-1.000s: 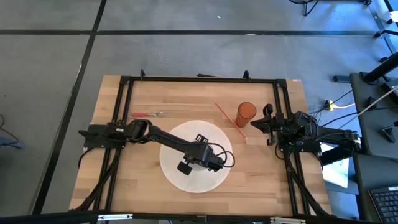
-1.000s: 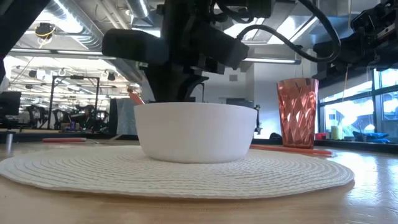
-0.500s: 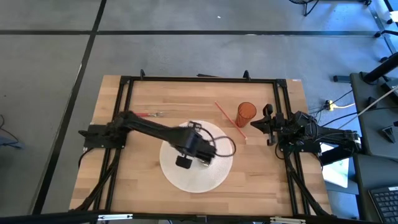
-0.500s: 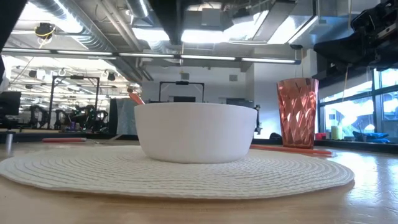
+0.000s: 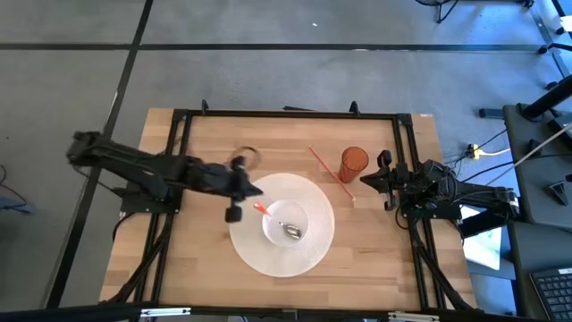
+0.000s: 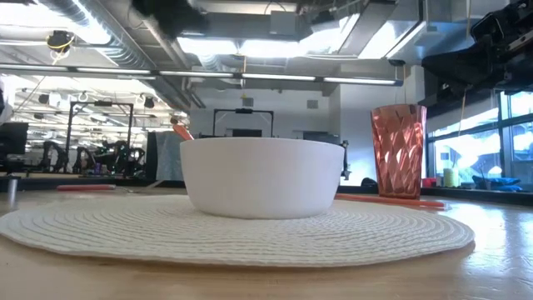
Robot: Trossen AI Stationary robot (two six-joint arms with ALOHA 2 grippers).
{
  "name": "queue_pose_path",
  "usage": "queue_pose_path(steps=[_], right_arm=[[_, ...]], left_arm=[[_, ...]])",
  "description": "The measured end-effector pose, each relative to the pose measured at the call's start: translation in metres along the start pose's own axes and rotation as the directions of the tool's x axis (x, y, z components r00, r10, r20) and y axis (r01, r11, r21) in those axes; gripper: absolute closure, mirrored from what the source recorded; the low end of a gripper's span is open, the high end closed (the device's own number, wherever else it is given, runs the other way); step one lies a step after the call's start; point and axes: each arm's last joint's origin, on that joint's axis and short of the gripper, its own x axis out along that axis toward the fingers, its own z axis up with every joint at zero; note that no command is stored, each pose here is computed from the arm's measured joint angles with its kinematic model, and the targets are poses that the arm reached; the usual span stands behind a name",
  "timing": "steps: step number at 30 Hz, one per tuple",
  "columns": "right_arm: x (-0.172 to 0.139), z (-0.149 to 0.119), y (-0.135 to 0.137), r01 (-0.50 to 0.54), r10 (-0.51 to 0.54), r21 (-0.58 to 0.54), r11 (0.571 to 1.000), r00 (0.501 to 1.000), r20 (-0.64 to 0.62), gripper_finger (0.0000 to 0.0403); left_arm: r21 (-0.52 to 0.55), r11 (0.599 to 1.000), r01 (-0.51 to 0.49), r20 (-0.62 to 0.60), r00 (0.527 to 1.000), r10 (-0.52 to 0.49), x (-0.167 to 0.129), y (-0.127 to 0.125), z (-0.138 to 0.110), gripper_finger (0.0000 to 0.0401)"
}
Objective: Pick & Place Utensil
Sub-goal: Put the red cup on the top right of the white mat
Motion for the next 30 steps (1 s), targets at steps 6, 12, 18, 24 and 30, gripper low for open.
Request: queue_pose_path(steps=[6,12,18,24,30], right_arm=[[0.000,0.001,0.000,0.002,-0.001,-0.023,1.000,1.000,0.006,0.0386],[0.000,0.001,0.000,0.001,-0.001,-0.039,0.999,1.000,0.015,0.0386],[0.000,0.001,0.000,0.002,-0.001,-0.088,0.996,1.000,0.015,0.0386],[0.000,-0.001,0.000,0.002,-0.002,-0.090,0.996,1.000,-0.006,0.0386],[-0.001,0.010,0.000,0.019,-0.015,-0.066,0.998,0.998,0.053,0.0386]], left_arm=[[-0.291,0.951,-0.108,0.295,0.935,0.197,-0.012,0.030,-0.066,0.0400],[-0.290,0.951,-0.103,0.467,0.852,0.235,-0.011,0.038,-0.092,0.0399],[-0.311,0.931,-0.191,0.448,0.835,0.321,0.000,0.040,-0.104,0.0399],[-0.225,0.949,-0.219,0.449,0.842,0.300,0.007,0.039,-0.106,0.0400],[-0.181,0.955,-0.235,0.445,0.846,0.293,0.007,0.038,-0.106,0.0398]])
